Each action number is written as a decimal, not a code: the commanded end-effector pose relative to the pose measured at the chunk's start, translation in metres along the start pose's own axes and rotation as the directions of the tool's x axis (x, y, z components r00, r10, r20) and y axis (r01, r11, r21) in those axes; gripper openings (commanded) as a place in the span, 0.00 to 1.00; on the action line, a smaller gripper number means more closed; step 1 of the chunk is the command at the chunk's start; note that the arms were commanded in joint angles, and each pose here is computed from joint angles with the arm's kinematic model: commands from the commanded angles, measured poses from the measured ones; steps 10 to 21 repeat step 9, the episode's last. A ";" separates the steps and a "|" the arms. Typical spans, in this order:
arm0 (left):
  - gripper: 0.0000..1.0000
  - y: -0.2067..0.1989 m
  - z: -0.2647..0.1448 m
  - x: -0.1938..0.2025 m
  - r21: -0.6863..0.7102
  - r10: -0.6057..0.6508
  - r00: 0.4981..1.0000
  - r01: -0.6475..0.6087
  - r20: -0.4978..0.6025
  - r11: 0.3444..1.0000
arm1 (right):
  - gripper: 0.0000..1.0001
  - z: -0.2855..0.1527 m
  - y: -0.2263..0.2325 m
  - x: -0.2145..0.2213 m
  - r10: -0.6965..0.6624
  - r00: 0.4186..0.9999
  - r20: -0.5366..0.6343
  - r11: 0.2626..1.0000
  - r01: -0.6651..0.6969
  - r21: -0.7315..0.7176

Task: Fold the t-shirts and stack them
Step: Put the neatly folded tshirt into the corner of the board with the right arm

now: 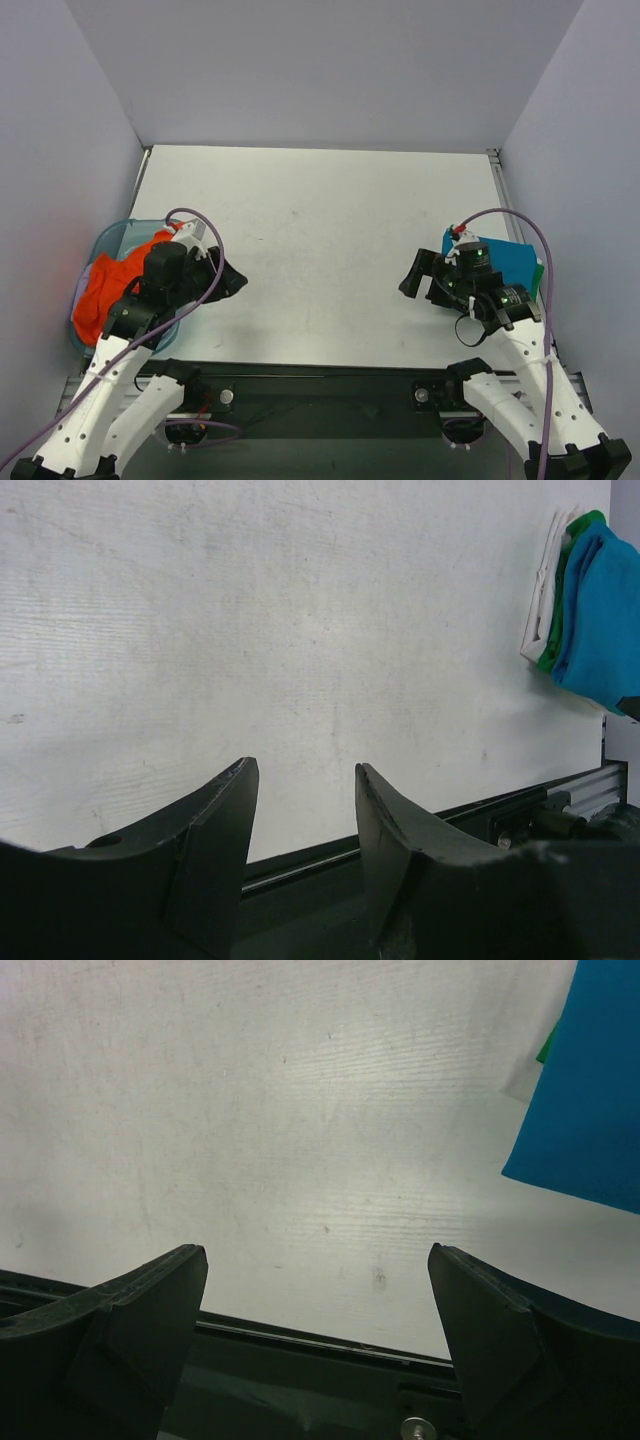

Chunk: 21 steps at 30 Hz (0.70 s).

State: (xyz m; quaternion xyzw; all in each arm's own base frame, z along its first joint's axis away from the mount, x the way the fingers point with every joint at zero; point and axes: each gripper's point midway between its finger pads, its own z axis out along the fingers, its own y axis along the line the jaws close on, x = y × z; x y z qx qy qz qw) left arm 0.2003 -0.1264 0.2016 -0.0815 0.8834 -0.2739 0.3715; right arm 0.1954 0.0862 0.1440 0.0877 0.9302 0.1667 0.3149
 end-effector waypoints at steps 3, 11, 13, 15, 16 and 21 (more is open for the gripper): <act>0.55 0.001 -0.009 -0.008 -0.019 -0.023 0.999 0.024 0.048 1.000 | 1.00 0.003 0.005 -0.008 -0.026 0.998 0.049 1.000 0.026 -0.001; 0.55 0.009 -0.015 -0.009 -0.062 -0.029 0.997 0.034 0.071 0.997 | 1.00 0.002 0.010 -0.009 -0.068 0.997 0.039 0.997 0.068 -0.018; 0.55 0.009 -0.015 -0.009 -0.062 -0.029 0.997 0.034 0.071 0.997 | 1.00 0.002 0.010 -0.009 -0.068 0.997 0.039 0.997 0.068 -0.018; 0.55 0.009 -0.015 -0.009 -0.062 -0.029 0.997 0.034 0.071 0.997 | 1.00 0.002 0.010 -0.009 -0.068 0.997 0.039 0.997 0.068 -0.018; 0.55 0.009 -0.015 -0.009 -0.062 -0.029 0.997 0.034 0.071 0.997 | 1.00 0.002 0.010 -0.009 -0.068 0.997 0.039 0.997 0.068 -0.018; 0.55 0.009 -0.015 -0.009 -0.062 -0.029 0.997 0.034 0.071 0.997 | 1.00 0.002 0.010 -0.009 -0.068 0.997 0.039 0.997 0.068 -0.018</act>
